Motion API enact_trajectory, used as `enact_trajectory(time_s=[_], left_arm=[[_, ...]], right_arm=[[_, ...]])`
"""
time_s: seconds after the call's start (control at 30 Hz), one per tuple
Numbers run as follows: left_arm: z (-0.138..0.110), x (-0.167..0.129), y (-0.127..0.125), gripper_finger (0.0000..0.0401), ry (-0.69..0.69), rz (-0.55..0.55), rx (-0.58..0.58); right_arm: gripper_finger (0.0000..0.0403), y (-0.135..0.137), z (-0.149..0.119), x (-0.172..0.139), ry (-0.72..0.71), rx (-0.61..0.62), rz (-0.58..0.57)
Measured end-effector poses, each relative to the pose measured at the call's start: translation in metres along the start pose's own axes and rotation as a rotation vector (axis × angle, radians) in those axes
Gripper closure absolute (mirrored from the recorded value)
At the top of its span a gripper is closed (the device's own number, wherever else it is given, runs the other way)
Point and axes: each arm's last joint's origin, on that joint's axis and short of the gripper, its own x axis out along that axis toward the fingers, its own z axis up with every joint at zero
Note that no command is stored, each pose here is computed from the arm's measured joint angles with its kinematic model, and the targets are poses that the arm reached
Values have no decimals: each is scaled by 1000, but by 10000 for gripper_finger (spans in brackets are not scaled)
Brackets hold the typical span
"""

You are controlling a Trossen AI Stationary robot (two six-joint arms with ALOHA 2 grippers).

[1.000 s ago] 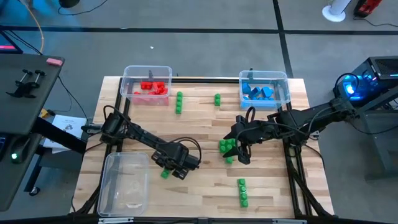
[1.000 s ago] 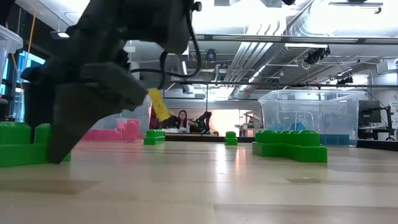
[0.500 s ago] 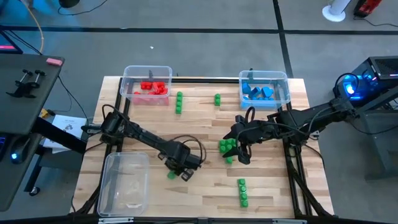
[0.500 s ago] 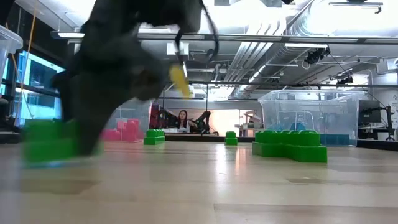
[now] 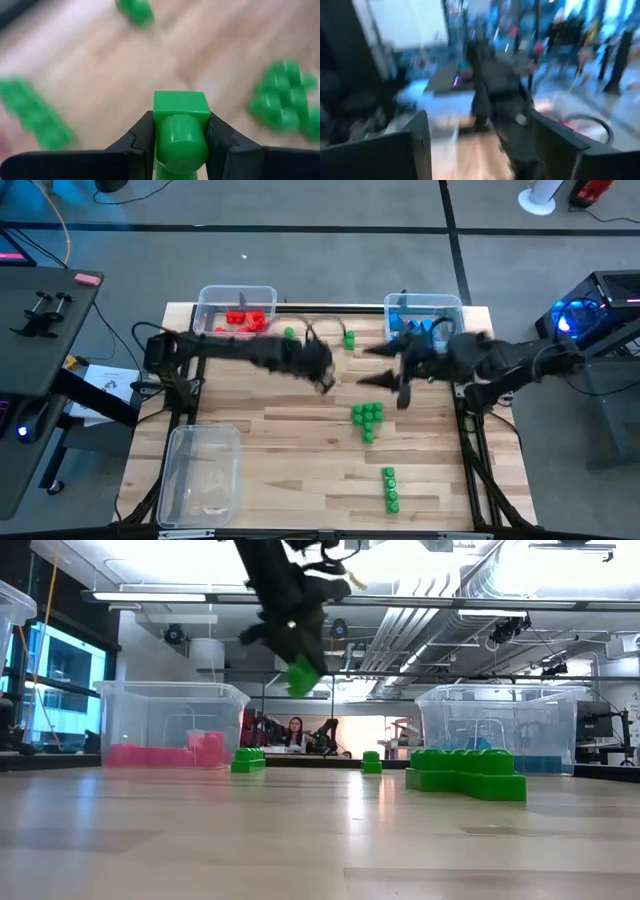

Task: Sort blocks
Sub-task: Put the green game piece into the bottom left transparent bin

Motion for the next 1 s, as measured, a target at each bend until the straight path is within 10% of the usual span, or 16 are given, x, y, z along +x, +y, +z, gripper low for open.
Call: enact_trajectory(time_s=[0.2,0.57,1.0], left_arm=[[40,14,51,316,29,-215,36],[-18,-86,36,316,218,-406,379],[-154,-220,6,317,184,-351,-21]], right_arm=[[188,-22,14,-8,-90,53,-101],[188,-35,-4,15,24,184,-180],[188,16,-25,52,38,80,144]])
